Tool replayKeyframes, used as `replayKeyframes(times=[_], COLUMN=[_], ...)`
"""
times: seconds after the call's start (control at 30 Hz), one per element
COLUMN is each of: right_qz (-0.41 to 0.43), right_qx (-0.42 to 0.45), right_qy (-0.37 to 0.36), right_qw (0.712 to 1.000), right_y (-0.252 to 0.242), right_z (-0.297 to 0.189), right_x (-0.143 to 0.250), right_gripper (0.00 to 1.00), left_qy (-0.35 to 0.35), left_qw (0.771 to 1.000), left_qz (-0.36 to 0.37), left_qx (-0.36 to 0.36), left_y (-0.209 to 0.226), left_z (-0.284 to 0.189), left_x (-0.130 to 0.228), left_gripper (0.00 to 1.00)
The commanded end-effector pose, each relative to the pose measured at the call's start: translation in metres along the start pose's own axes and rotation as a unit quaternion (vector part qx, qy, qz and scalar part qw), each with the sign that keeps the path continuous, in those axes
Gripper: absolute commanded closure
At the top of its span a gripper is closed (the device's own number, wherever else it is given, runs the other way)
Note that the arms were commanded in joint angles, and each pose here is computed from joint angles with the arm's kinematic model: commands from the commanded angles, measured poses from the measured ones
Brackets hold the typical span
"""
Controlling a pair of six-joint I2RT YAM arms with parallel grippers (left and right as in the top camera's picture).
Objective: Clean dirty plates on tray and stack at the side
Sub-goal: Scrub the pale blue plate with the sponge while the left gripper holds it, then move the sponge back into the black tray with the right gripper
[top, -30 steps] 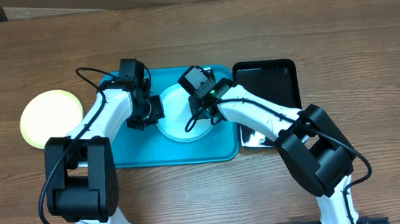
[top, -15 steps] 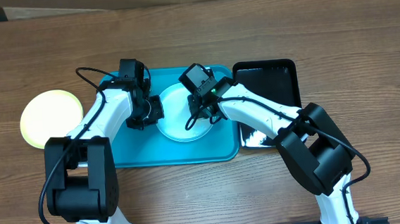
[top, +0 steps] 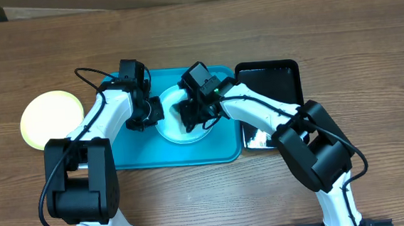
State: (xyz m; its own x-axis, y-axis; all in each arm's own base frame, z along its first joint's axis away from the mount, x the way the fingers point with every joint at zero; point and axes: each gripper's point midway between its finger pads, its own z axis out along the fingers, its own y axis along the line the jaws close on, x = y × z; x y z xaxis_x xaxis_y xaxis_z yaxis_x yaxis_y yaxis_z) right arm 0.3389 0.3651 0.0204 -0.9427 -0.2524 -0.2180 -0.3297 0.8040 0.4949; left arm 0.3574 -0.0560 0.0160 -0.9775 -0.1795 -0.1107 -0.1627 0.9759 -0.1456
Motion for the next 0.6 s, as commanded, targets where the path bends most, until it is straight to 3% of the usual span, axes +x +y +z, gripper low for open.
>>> replayKeyframes(times=[0.0, 0.17, 0.33, 0.43, 0.57], right_qz=[-0.025, -0.020, -0.015, 0.015, 0.104], right_qx=[-0.095, -0.102, -0.083, -0.025, 0.118], right_qy=[0.036, -0.017, -0.052, -0.061, -0.051], right_qw=[0.994, 0.994, 0.995, 0.998, 0.986], right_y=[0.037, 0.041, 0.024, -0.011, -0.098], right_z=[-0.007, -0.067, -0.132, -0.163, -0.201], right_x=[0.003, -0.038, -0.049, -0.046, -0.026], right_gripper=[0.96, 0.96, 0.96, 0.96, 0.96], left_qy=[-0.001, -0.001, 0.001, 0.001, 0.000], left_qw=[1.000, 1.000, 1.000, 1.000, 1.000], left_qz=[0.015, 0.015, 0.016, 0.016, 0.016], left_qx=[0.008, 0.008, 0.007, 0.007, 0.007], left_y=[-0.007, -0.006, -0.006, -0.006, -0.006], left_z=[0.000, 0.000, 0.000, 0.000, 0.000], left_x=[-0.003, -0.003, -0.002, -0.002, -0.002], left_gripper=[0.96, 0.96, 0.96, 0.96, 0.96])
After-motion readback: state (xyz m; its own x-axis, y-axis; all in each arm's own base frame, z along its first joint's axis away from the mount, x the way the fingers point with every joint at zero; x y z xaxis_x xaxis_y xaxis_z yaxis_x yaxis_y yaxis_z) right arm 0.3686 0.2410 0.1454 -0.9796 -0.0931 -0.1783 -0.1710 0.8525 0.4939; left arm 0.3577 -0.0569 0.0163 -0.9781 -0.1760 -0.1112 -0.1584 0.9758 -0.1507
